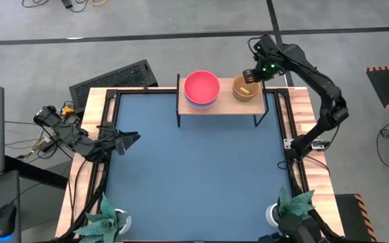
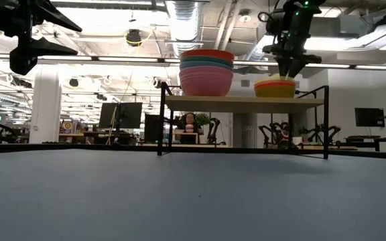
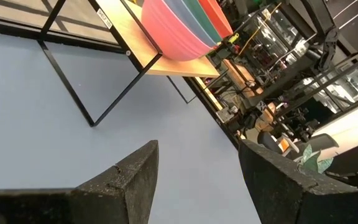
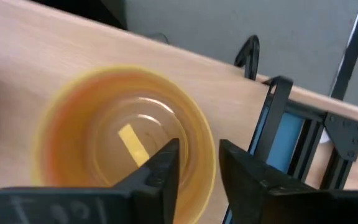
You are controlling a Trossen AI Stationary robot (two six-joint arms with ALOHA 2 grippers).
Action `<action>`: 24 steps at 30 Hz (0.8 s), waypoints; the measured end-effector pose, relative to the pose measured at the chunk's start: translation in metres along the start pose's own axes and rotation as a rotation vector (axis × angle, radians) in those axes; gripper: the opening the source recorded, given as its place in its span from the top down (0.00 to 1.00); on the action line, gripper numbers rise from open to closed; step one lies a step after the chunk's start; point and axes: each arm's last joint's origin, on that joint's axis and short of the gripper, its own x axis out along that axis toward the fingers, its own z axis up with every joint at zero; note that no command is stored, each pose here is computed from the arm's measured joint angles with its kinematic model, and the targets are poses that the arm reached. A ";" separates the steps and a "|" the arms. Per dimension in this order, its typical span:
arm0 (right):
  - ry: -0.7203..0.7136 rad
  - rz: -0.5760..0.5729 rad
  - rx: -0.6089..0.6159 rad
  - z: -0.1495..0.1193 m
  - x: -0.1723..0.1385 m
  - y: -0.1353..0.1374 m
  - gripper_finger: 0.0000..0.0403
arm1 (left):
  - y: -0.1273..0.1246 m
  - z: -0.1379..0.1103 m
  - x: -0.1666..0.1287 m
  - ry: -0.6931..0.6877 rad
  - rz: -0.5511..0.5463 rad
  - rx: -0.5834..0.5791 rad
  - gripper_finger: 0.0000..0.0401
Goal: Place and stack bowls onto a shelf
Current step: Stack the small yellow bowl on the small violet bowl on the shelf, then return to Home Position
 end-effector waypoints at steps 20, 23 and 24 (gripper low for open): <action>-0.514 0.509 -0.256 -0.111 -0.178 -0.009 0.56 | -0.003 0.001 0.000 0.024 -0.040 -0.035 0.48; -0.444 0.595 -0.230 -0.137 -0.190 -0.014 0.56 | -0.002 -0.003 0.000 0.101 -0.069 0.019 0.48; -0.403 0.612 -0.191 -0.145 -0.192 -0.017 0.56 | -0.001 -0.004 0.000 0.128 -0.072 0.047 0.48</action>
